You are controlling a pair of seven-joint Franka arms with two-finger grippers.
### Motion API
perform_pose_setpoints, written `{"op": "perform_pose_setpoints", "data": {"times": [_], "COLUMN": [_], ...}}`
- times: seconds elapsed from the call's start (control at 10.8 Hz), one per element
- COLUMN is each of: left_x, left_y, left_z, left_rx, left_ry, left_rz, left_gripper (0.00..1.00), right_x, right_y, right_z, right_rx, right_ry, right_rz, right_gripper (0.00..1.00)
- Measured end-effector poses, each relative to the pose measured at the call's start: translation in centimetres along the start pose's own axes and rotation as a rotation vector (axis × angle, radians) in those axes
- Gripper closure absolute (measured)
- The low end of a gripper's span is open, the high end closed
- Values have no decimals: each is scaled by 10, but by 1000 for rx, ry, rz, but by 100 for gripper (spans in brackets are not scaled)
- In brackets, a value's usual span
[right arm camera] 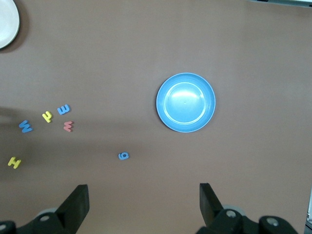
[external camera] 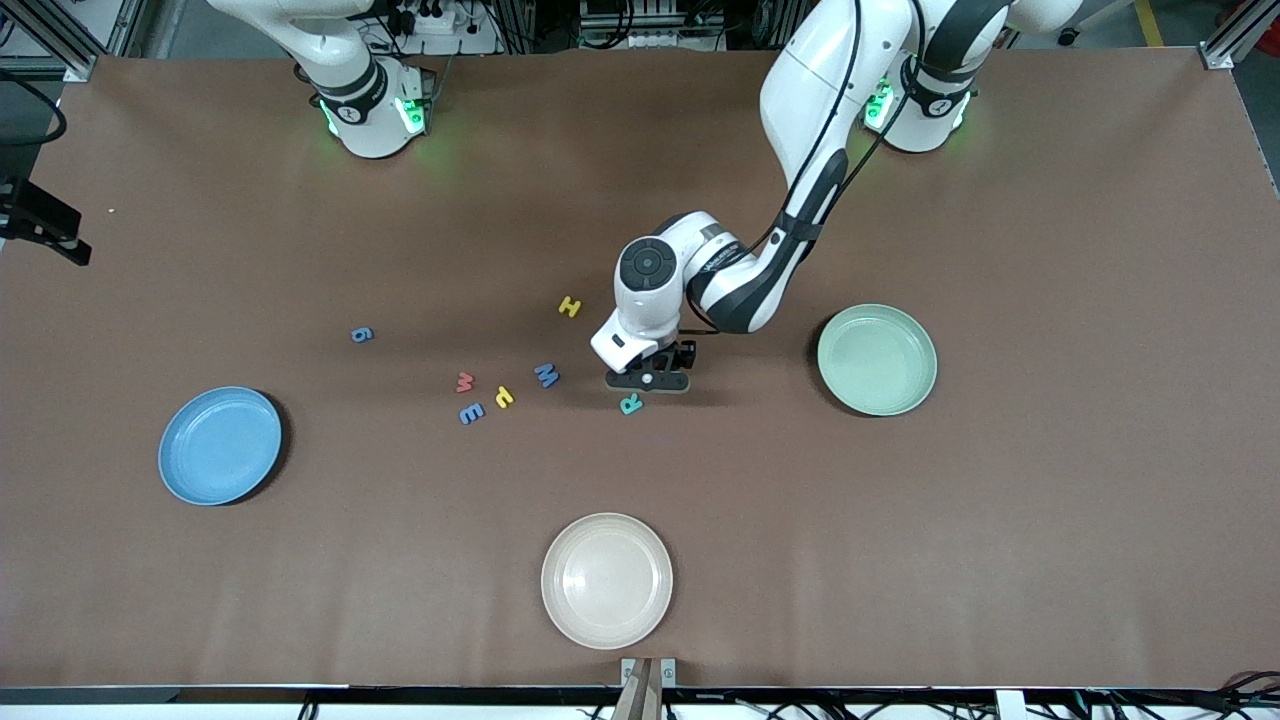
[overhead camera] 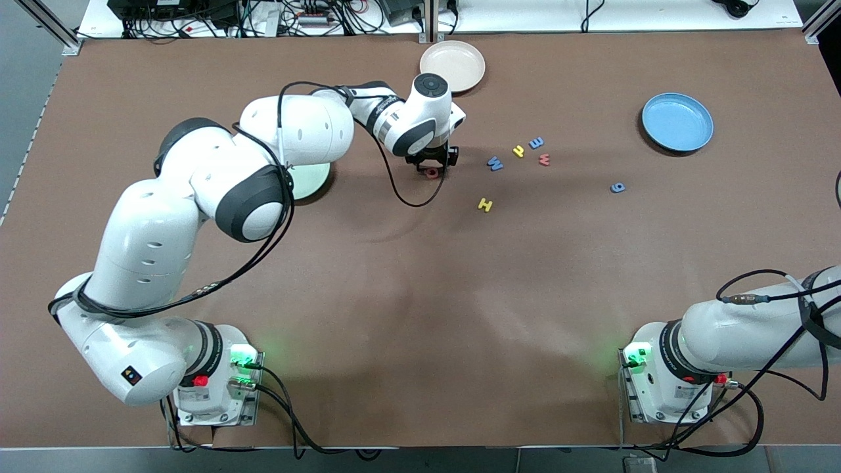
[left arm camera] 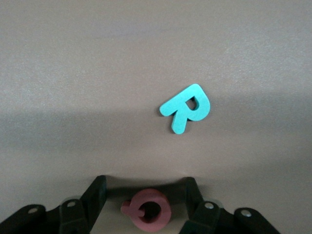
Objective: Sort upper and lower case letters into plates
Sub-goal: 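Close the left gripper on the pink letter and lift it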
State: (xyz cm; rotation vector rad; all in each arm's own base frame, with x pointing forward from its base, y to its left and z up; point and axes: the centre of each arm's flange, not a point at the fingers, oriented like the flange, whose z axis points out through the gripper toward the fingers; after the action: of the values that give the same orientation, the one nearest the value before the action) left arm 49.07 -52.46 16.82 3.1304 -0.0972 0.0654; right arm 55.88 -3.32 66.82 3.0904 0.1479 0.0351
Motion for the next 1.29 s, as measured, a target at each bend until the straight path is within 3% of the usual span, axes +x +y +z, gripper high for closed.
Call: {"op": "perform_pose_setpoints", "data": {"times": [0.28,0.55,1.11,1.29], "left_x": [0,-3,-4,-3], "left_y": [0,-1,-2,-1], "left_z": [0,-1,-3,-3], "left_rx": [3,28,41,41], "left_ry": [-15,-64,-76,-76], "left_rz": [-19,-46,-43,-43], "left_gripper": [29,28,31,35], "right_x": [6,-2,-3,-4], "right_y": [-9,-2,5,5], "right_z": [10,14,13,2], "right_rx": [-17,-13,-12,-16], "right_ry": [-24,-81,-82,-58], "right_rz": [-18,-5,8,10], "right_gripper": [0,0,0,0]}}
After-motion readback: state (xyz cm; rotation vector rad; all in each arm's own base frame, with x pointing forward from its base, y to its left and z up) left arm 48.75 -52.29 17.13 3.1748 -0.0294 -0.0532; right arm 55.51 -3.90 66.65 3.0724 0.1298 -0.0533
